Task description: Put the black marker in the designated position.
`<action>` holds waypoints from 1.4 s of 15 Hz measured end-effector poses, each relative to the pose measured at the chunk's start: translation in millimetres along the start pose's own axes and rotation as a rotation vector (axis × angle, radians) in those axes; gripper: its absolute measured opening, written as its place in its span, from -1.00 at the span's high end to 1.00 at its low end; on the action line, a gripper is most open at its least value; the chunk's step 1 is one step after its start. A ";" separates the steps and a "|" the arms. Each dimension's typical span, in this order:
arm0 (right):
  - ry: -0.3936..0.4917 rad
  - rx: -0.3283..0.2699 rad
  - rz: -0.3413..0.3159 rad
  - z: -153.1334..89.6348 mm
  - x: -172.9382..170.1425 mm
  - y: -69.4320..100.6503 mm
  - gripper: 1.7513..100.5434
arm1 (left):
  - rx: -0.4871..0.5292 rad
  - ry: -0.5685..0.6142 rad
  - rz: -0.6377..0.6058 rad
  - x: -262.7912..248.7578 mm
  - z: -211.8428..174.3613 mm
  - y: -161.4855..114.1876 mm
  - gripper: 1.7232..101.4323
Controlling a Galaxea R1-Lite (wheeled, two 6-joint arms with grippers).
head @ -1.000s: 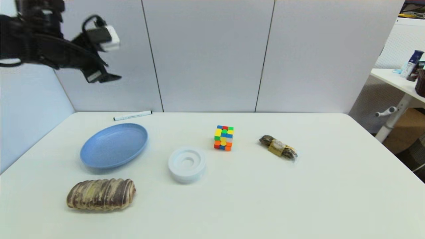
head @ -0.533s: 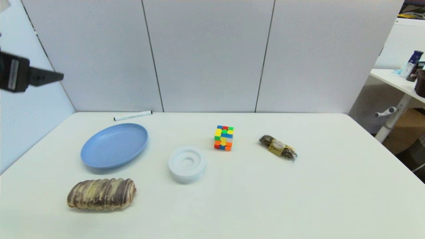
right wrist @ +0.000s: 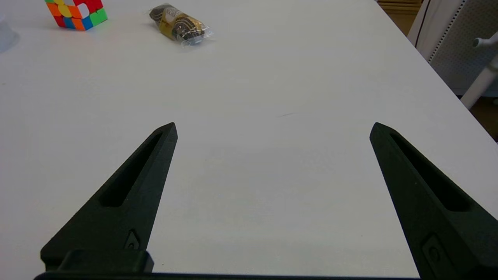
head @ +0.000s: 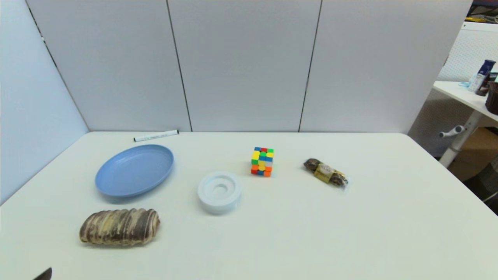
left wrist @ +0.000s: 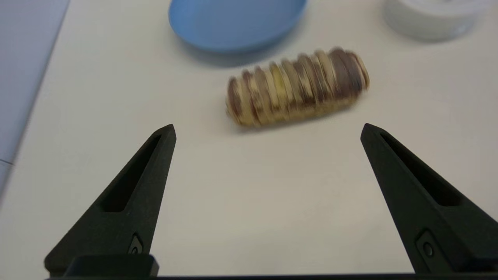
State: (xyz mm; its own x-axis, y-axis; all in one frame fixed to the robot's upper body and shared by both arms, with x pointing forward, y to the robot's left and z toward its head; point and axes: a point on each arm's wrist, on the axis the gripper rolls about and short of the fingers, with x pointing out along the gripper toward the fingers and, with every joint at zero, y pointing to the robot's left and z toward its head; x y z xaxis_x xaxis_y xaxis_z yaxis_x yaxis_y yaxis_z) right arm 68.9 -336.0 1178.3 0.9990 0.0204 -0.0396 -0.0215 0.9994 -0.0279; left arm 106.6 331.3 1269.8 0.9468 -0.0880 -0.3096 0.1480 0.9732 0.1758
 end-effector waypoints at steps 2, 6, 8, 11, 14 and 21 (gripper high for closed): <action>0.000 0.000 0.000 0.0 0.0 0.0 -0.95 | -0.006 -0.034 -0.001 -6.0 -38.9 -9.9 -0.90; 0.000 0.000 0.000 0.0 0.0 0.0 -0.95 | -0.041 -0.155 0.083 -9.4 -82.1 -18.0 -0.91; 0.000 0.000 0.000 0.0 0.0 0.0 -0.95 | -0.125 -0.266 0.110 -8.9 -86.6 -18.4 -0.91; 0.000 0.000 0.000 0.0 0.0 0.0 -0.95 | -0.160 -0.312 0.115 -9.1 -90.3 -19.0 -0.91; 0.000 0.000 0.000 0.0 0.0 0.0 -0.95 | -0.176 -0.317 0.130 -9.3 -91.3 -18.9 -0.91; 0.000 0.000 0.000 0.0 0.0 0.0 -0.95 | -0.176 -0.317 0.130 -9.2 -91.8 -19.0 -0.92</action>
State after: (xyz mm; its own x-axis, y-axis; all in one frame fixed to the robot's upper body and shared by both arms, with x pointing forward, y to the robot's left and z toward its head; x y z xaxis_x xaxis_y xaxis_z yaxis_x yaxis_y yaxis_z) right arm 68.9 -336.1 1178.3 0.9990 0.0200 -0.0396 -0.0211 0.9994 -0.0279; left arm 68.9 333.1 1183.5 0.9999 0.0043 0.0140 -0.0046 0.9997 0.0226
